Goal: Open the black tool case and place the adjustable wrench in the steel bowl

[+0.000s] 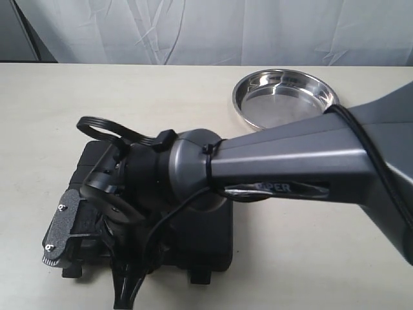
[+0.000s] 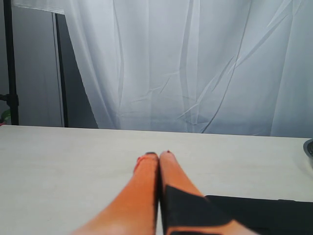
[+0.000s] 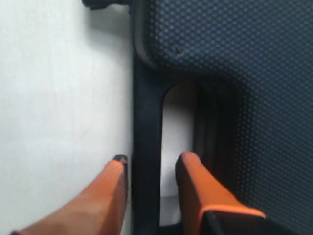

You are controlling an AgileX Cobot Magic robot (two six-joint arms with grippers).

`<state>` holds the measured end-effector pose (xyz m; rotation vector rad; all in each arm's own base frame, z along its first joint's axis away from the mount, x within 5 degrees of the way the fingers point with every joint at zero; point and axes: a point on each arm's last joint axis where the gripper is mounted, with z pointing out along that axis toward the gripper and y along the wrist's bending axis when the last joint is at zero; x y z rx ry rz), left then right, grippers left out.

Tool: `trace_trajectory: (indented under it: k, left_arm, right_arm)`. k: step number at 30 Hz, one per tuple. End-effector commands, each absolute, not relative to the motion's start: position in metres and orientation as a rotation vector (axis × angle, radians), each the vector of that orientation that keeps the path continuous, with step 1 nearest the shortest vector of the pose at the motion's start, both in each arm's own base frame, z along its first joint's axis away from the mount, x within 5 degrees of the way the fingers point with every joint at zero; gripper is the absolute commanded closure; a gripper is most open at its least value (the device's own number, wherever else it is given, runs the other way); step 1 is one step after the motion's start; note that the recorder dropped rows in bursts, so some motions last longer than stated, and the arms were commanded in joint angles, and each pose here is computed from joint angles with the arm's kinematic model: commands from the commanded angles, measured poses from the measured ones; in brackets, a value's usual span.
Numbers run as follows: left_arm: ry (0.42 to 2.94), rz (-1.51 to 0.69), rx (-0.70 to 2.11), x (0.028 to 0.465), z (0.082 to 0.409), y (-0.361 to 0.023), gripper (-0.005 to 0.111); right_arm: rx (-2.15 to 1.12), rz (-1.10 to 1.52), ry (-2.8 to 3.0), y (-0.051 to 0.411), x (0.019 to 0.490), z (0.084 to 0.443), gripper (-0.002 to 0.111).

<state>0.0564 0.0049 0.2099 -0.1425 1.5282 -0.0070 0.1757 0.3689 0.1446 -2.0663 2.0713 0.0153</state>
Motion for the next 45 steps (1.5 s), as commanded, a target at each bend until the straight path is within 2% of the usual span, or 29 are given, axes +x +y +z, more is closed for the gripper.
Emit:
trace_trajectory:
  k: [1,4,5,9,16,24,45]
  left_arm:
    - [1.528,-0.012,-0.14,0.056,0.209,0.005,0.107]
    - [1.528,-0.012,-0.14,0.056,0.209,0.005,0.107]
    - [1.528,-0.012,-0.14,0.056,0.209,0.005,0.107]
    - [1.528,-0.012,-0.14,0.056,0.209,0.005,0.107]
    - [1.528,-0.012,-0.14,0.056,0.209,0.005,0.107]
    - [1.527,-0.012,-0.14,0.056,0.209,0.005,0.107]
    - [1.527,-0.012,-0.14,0.056,0.209,0.005,0.107]
  right_arm:
    - [-2.056,0.015,2.056,0.369,0.179,0.149,0.089]
    - [-2.059,0.007,2.049,0.368,0.179,0.149,0.108]
    - [-2.06,0.004,2.047,0.368,0.179,0.149,0.109]
    - [-2.064,-0.002,2.053,0.367,0.179,0.152,0.109]
    - [-2.021,0.015,1.997,0.363,0.178,0.182,0.109]
    - [-1.935,-0.194,1.819,0.35,0.19,0.228,0.109]
    - [-1.718,-0.098,1.584,0.335,0.187,0.307,0.109]
